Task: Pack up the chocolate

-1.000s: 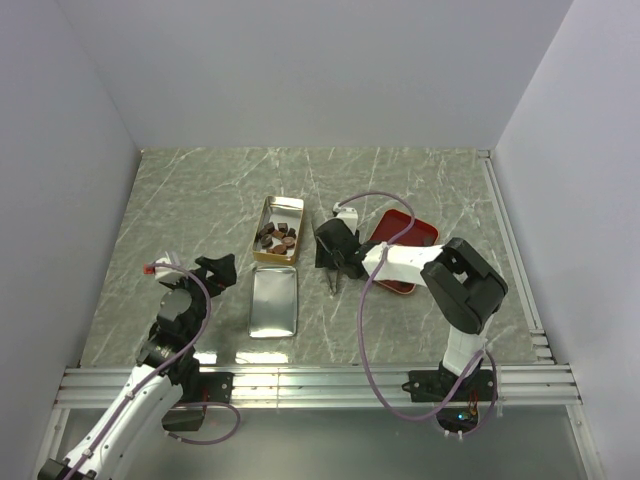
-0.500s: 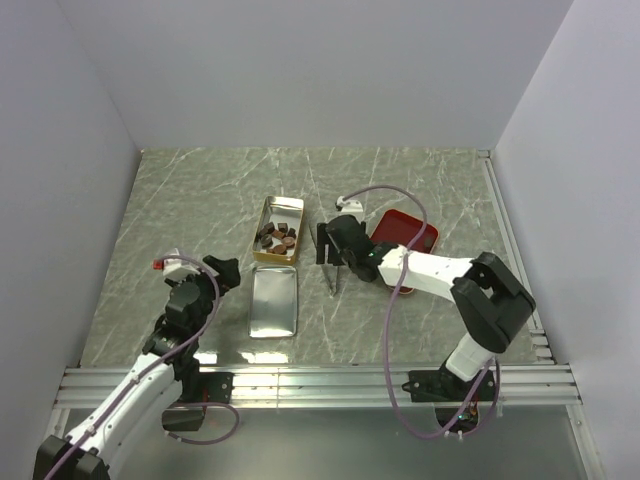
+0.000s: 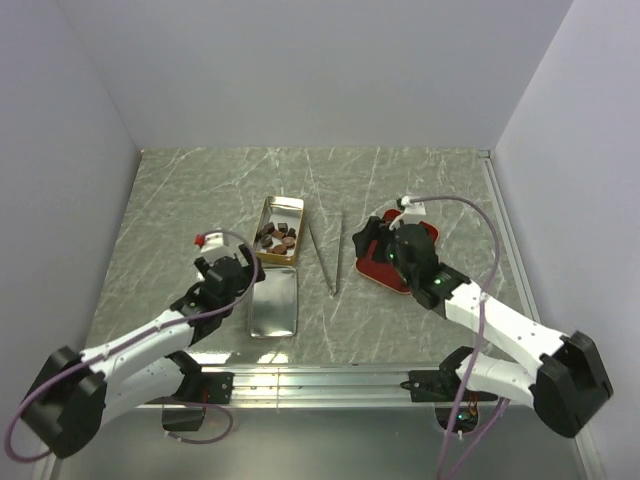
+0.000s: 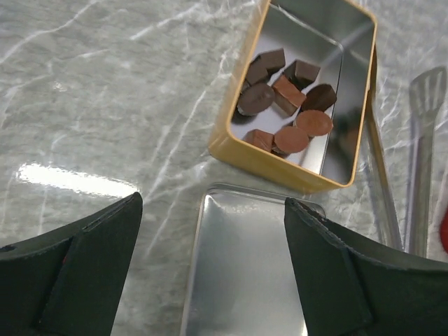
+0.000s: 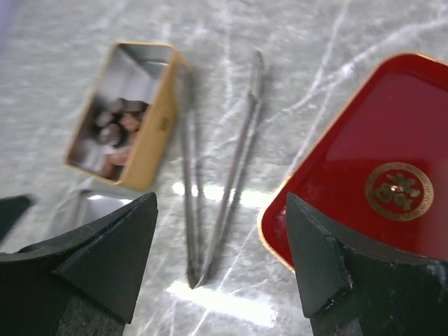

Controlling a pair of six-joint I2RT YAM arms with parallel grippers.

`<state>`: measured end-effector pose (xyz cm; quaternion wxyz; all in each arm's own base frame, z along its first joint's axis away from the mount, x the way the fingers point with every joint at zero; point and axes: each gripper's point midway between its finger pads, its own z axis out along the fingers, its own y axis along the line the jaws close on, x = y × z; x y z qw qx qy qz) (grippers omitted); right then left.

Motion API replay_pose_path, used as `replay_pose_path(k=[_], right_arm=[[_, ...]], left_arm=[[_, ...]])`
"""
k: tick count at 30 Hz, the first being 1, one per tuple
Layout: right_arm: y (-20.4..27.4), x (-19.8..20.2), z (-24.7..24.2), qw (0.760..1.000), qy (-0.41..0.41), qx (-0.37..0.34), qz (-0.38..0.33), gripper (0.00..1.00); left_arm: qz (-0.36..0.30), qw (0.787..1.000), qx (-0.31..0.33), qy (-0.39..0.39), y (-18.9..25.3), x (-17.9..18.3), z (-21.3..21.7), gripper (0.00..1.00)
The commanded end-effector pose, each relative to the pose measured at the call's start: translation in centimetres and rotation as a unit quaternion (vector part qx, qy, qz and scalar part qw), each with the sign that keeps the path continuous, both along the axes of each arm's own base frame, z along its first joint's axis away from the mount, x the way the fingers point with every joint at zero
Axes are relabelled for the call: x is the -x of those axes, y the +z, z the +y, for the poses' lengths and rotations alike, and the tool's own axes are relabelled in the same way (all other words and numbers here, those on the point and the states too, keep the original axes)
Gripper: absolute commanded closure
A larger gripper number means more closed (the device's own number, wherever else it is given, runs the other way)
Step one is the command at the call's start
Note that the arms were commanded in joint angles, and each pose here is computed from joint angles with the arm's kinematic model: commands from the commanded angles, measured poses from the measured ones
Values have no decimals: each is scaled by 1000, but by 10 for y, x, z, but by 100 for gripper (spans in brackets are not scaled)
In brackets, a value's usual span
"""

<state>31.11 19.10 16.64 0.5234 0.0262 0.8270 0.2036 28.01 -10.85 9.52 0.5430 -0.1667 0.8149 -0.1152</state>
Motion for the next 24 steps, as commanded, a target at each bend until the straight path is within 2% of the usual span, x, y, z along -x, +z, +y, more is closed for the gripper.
replay_pose_path(k=[1,7,11,18,24], right_arm=[[14,9,-2,999,25,-19,-36,20],[8,11,-21,998,22,-32,-44,19],[4,12,-28,997,27,-47,-46,20],[-2,20,-27,995,51,-67,-45,19],[0,31,-29,994,59,-78,-54,20]], left_arm=[[11,999,-48,20,9,-9,-4,12],[80,990,-114,24,-5,-4,-20,18],[105,985,-134,29,-6,0,-26,28],[161,976,-140,34,-27,17,-25,38],[193,971,-138,34,-42,32,-21,41]])
